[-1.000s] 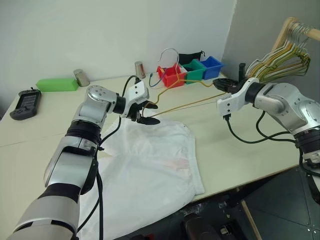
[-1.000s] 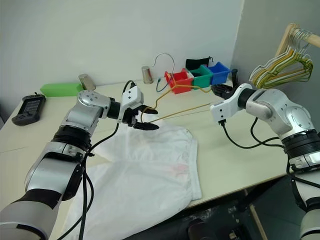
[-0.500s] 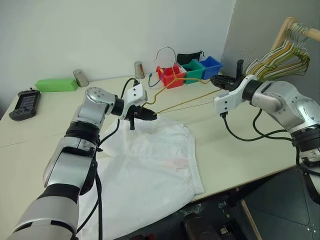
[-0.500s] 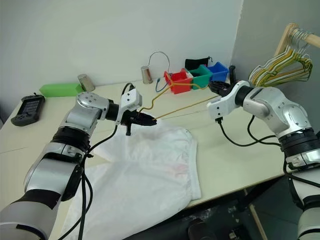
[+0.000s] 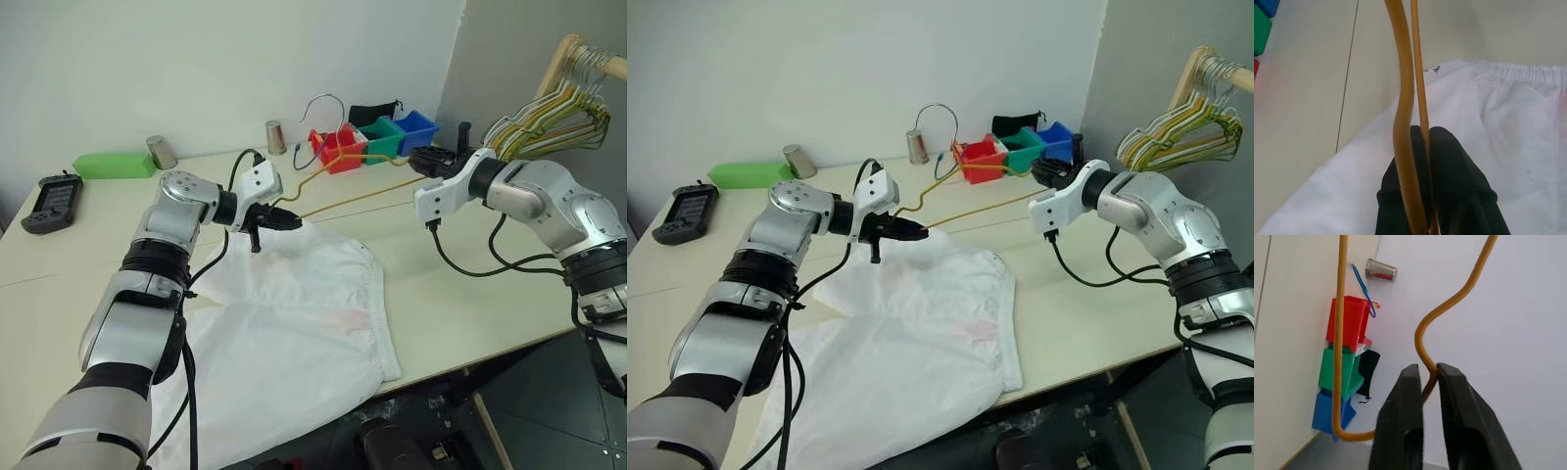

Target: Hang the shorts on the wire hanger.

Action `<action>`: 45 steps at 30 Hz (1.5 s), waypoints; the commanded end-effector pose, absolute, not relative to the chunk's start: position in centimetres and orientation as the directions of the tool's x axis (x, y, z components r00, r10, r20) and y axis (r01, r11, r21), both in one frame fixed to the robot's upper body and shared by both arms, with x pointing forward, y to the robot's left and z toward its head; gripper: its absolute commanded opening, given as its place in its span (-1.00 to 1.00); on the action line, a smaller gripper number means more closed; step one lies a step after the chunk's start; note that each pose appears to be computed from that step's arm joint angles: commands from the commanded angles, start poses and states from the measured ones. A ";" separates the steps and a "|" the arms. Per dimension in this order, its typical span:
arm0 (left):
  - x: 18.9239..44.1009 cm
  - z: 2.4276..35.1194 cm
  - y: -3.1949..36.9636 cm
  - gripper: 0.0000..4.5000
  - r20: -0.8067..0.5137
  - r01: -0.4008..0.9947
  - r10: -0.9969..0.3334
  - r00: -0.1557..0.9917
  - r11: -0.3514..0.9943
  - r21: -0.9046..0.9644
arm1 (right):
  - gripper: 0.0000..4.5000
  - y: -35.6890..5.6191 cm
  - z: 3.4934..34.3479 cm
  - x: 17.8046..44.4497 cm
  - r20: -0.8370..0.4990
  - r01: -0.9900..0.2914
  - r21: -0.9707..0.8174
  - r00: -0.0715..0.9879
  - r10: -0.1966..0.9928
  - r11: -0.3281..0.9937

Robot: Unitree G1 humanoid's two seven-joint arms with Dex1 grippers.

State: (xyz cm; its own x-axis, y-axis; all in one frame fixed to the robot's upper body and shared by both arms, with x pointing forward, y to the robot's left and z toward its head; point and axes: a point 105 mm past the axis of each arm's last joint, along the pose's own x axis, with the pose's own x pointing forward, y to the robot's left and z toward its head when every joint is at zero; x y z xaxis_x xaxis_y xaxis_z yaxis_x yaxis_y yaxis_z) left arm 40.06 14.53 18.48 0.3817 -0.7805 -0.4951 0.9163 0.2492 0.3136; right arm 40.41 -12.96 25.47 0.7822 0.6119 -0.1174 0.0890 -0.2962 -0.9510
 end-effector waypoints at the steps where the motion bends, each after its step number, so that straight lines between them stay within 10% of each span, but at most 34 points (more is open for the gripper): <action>1: 40.5 20.4 15.6 -1.00 -0.445 0.867 -0.764 0.468 0.300 0.397 | -0.24 -13.0 27.7 40.4 -0.095 0.093 -0.960 0.778 0.621 -0.264; 14: 41.7 19.9 16.5 -1.00 -0.389 0.670 -0.645 0.657 0.264 0.694 | 1.00 -13.5 29.4 38.4 -0.226 -0.399 -0.908 0.725 0.651 0.130; 25: 41.1 22.8 11.9 -1.00 -0.187 0.334 -0.707 0.682 0.073 0.940 | 1.00 -14.9 25.1 39.3 -0.421 -0.572 -0.810 0.720 0.551 0.130; 36: 40.8 21.6 10.6 -1.00 -0.196 0.322 -0.726 0.659 0.038 0.946 | 1.00 -15.9 24.8 40.5 -0.445 -0.560 -0.821 0.747 0.493 0.107; 45: 40.8 21.0 10.3 -1.00 -0.213 0.340 -0.730 0.650 0.029 0.940 | 0.19 -16.5 24.7 40.3 -0.450 -0.545 -0.835 0.756 0.476 0.076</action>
